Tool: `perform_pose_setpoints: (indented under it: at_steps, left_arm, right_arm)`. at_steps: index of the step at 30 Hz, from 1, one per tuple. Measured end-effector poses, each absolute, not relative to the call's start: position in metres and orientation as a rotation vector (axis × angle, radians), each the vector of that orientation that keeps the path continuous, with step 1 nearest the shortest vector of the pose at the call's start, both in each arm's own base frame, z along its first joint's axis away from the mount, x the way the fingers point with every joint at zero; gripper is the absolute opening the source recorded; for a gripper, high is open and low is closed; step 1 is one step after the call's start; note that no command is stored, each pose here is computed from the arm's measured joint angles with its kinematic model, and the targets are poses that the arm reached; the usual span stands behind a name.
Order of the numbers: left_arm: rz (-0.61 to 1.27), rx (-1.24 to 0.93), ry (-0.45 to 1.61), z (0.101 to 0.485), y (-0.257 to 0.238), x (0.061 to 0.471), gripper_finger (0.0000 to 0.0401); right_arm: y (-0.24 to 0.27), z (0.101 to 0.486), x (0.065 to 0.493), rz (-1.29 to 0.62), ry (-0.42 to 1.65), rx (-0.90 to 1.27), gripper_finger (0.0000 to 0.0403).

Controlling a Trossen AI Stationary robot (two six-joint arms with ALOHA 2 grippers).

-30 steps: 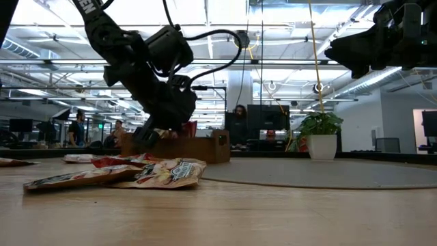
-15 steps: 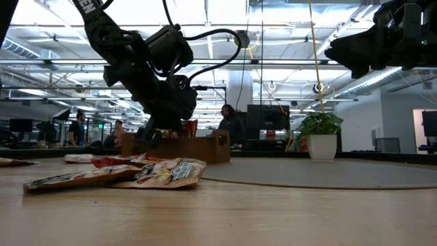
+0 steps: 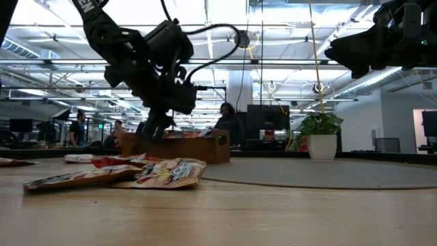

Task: Pick & Place Tea
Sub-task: Put the red tea bag into the middle section of the wooden organizer

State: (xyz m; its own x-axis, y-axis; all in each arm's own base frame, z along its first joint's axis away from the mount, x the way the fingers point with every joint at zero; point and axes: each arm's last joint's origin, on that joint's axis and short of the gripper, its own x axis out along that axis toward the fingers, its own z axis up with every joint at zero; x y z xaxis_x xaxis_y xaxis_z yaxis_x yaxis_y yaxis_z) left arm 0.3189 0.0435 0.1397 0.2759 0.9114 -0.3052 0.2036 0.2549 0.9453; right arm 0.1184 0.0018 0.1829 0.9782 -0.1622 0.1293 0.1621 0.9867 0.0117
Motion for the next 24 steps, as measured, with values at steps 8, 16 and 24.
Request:
perform_pose_setpoints:
  at_steps: [8,16,24]
  left_arm:
    - [0.84,1.259,1.111,0.155,0.028,0.328,0.018]
    - [0.948,1.129,0.95,0.198,0.013,0.323,0.0104]
    - [0.452,0.453,0.917,0.246,0.024,0.309,0.0005]
  right_arm:
    - [0.002,0.183,0.118,-0.163,-0.13,0.001,0.0155]
    - [0.002,0.183,0.118,-0.163,-0.131,0.001,0.0155]
    - [0.002,0.183,0.118,-0.163,-0.13,0.001,0.0155]
